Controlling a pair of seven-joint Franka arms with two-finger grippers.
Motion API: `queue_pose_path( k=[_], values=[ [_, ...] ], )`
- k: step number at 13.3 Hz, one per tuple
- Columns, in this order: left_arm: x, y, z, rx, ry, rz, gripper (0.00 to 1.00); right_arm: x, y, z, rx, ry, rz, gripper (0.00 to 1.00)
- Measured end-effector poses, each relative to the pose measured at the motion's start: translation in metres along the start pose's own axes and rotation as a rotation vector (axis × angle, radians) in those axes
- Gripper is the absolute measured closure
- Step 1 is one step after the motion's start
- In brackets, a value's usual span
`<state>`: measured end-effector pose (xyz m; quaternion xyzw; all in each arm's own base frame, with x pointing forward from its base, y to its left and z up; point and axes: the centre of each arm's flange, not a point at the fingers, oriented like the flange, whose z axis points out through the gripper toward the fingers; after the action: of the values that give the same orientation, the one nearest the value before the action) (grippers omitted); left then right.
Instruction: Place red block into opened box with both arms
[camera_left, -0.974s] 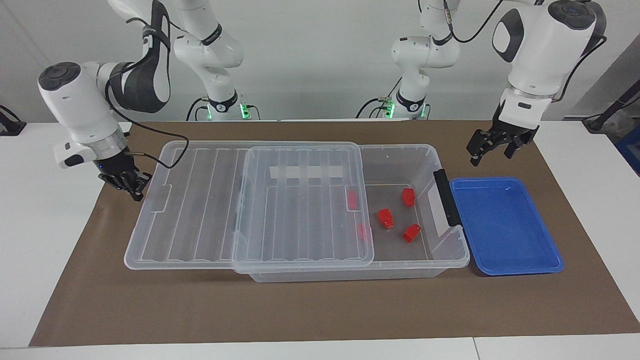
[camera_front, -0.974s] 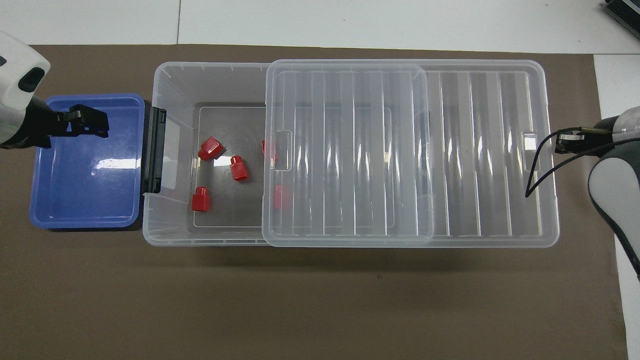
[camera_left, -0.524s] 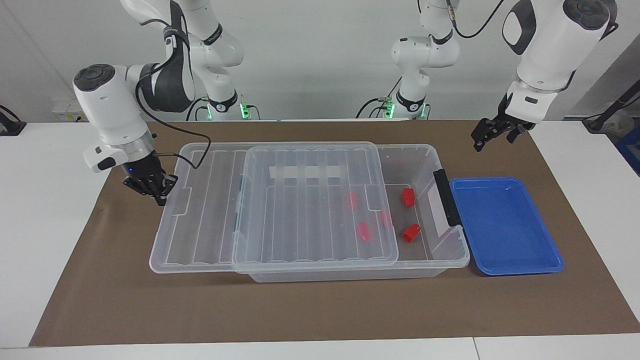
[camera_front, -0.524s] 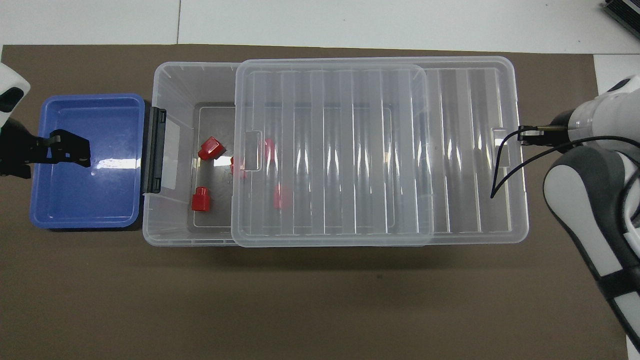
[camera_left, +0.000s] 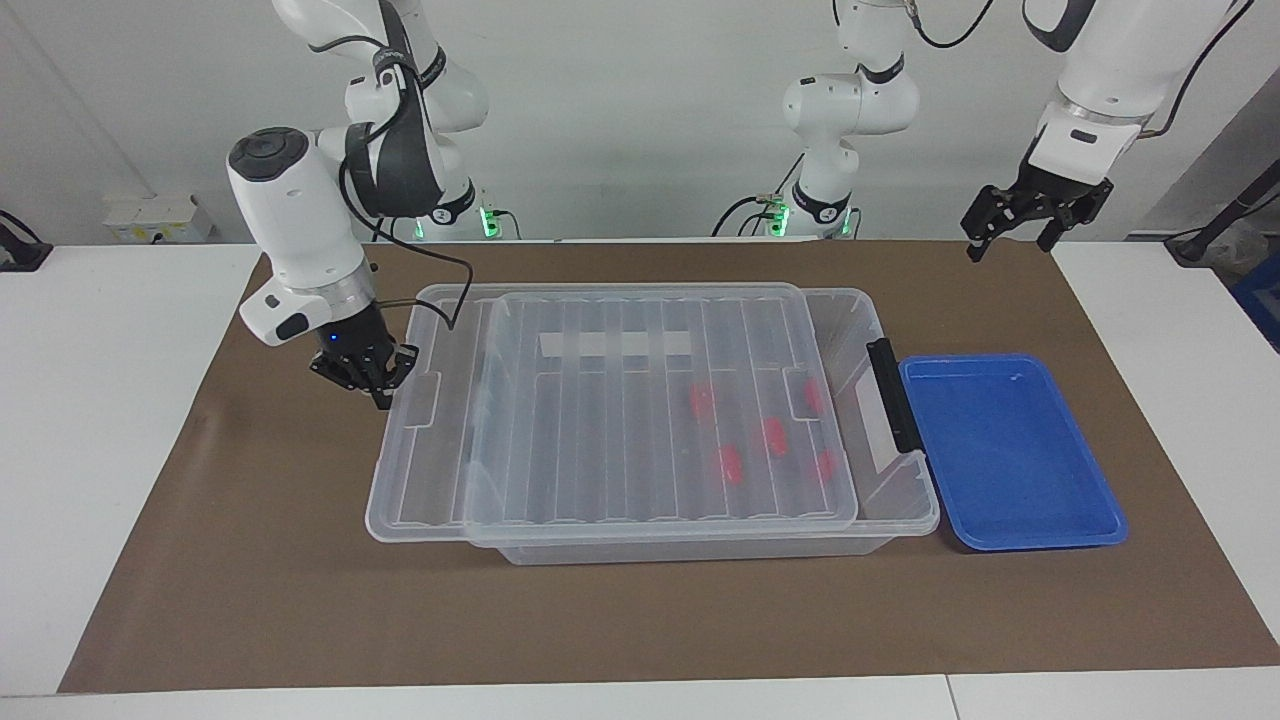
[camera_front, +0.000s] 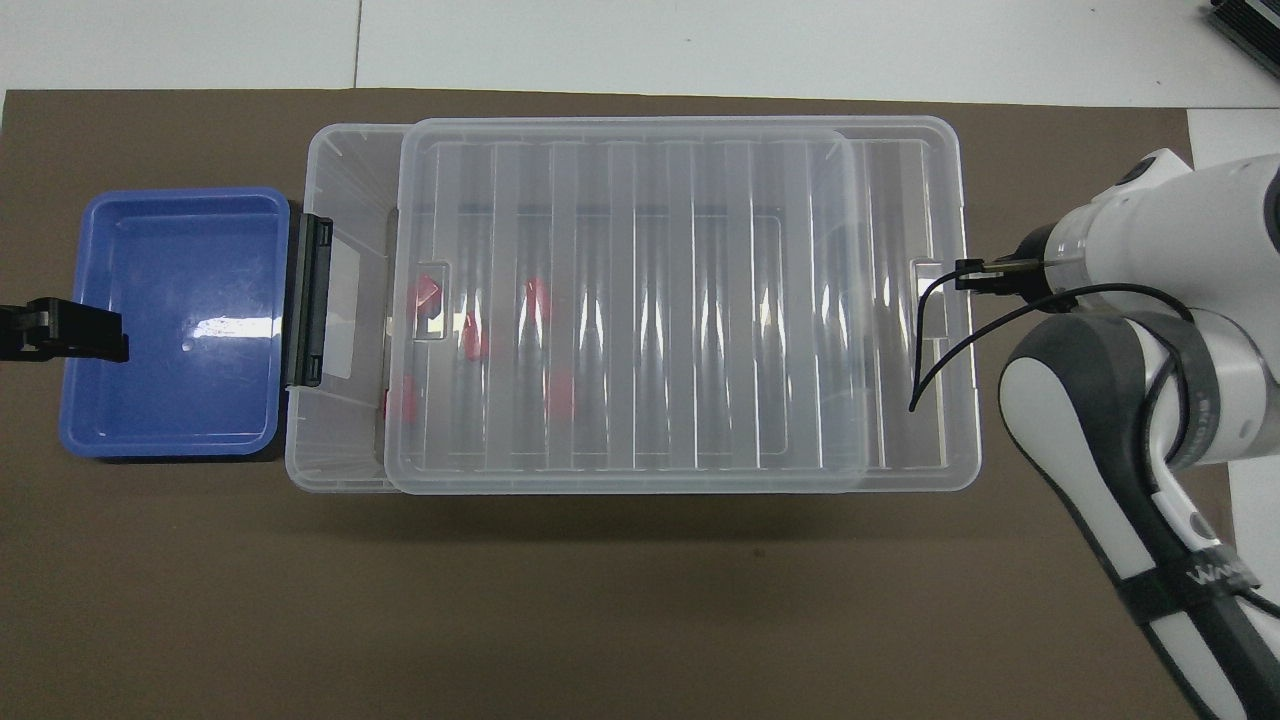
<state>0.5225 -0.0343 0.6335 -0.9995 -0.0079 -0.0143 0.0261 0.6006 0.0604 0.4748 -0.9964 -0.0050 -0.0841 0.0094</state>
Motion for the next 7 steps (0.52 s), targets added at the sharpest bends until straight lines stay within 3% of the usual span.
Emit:
queue_pose_path(
  k=[3,7],
  values=[
    [0.000,0.029,0.006,0.001,0.007,0.053,0.00,-0.003,-0.030,0.000,0.008,-0.002,-0.048,0.99],
    [0.000,0.029,0.009,0.001,0.003,0.053,0.00,-0.005,-0.043,0.000,0.012,-0.001,-0.070,0.99]
  ],
)
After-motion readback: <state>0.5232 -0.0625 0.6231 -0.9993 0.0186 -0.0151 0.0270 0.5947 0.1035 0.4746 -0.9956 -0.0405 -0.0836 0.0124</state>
